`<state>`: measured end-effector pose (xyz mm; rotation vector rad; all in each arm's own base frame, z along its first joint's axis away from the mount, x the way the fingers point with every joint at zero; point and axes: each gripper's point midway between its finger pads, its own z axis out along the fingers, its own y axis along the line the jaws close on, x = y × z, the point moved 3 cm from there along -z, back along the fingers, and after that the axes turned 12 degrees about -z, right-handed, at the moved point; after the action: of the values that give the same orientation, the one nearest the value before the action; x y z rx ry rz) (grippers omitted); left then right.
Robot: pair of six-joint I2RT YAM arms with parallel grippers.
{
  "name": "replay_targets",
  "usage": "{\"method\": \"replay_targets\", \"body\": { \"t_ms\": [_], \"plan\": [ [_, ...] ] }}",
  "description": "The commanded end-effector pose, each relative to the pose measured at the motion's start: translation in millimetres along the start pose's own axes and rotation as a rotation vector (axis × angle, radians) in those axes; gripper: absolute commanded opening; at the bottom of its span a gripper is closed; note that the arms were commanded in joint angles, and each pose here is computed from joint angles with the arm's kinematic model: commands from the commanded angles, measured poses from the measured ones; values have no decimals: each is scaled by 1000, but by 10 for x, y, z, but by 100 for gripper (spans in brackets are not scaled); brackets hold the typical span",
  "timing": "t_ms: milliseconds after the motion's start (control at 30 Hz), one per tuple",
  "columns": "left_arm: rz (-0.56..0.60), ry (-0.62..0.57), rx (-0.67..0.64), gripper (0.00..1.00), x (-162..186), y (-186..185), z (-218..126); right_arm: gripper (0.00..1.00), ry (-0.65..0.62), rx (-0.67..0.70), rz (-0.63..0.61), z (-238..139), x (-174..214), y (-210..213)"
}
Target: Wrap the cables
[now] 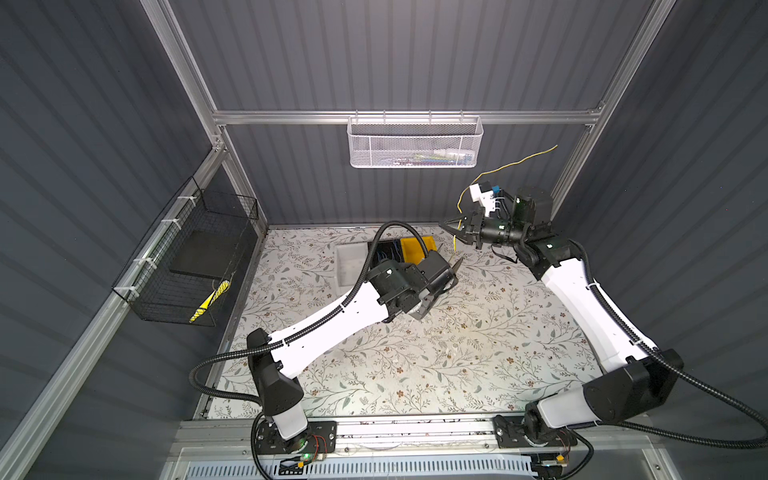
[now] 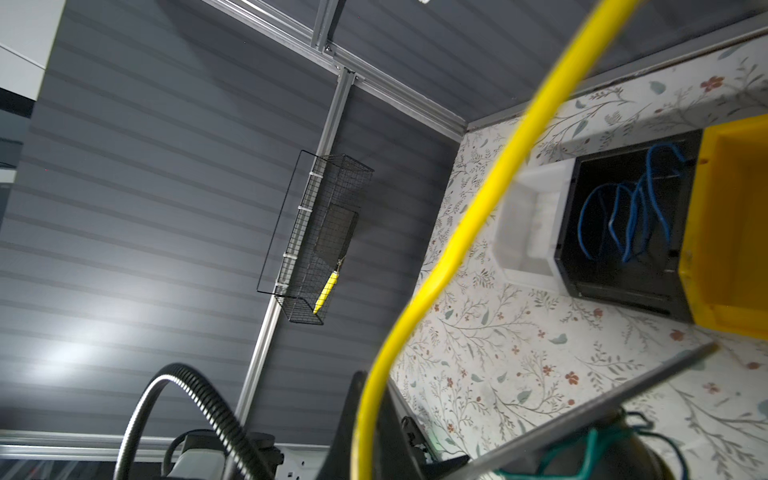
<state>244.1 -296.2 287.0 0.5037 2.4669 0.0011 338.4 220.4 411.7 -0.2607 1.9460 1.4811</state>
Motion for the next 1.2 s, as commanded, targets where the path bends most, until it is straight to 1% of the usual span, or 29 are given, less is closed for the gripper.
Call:
{"method": "replay_targets", "body": {
  "t_ms": [0,67,133,267,367,533,567,633,700,767,800,933,1000,1167],
  "plan": [
    [-196,-25,43,0,-95,-37,60,0,-79,-165,-59,-153,-41,522],
    [-264,-47,83,0,-168,-103,78,0,-78,-178,-26,-154,68,493],
    [-338,-69,134,0,-267,-162,106,0,-69,-181,-24,-144,195,511],
    [-479,-113,192,0,-441,-168,123,0,-44,-219,-64,-104,397,647],
    [-572,-156,226,0,-574,-77,98,0,-34,-216,-120,-80,557,695],
    [-725,-172,358,0,-751,81,68,0,9,-208,-194,-25,821,671],
    [-742,-177,366,0,-769,111,58,0,17,-209,-215,-14,873,681],
    [-783,-186,386,0,-806,149,23,0,24,-211,-279,-12,993,732],
    [-837,-183,434,0,-833,159,20,0,28,-182,-337,16,1113,678],
    [-875,-193,487,0,-879,174,-9,0,18,-189,-393,-64,1199,717],
    [-875,-209,490,0,-909,190,-53,4,18,-188,-414,-69,1245,688],
    [-806,-230,499,0,-1029,179,-167,7,14,-117,-457,-62,1328,505],
    [-769,-218,494,0,-1030,159,-165,17,4,-78,-479,-76,1307,466],
    [-653,-172,456,0,-955,132,-133,20,-58,-34,-561,-148,1207,491]
  ]
}}
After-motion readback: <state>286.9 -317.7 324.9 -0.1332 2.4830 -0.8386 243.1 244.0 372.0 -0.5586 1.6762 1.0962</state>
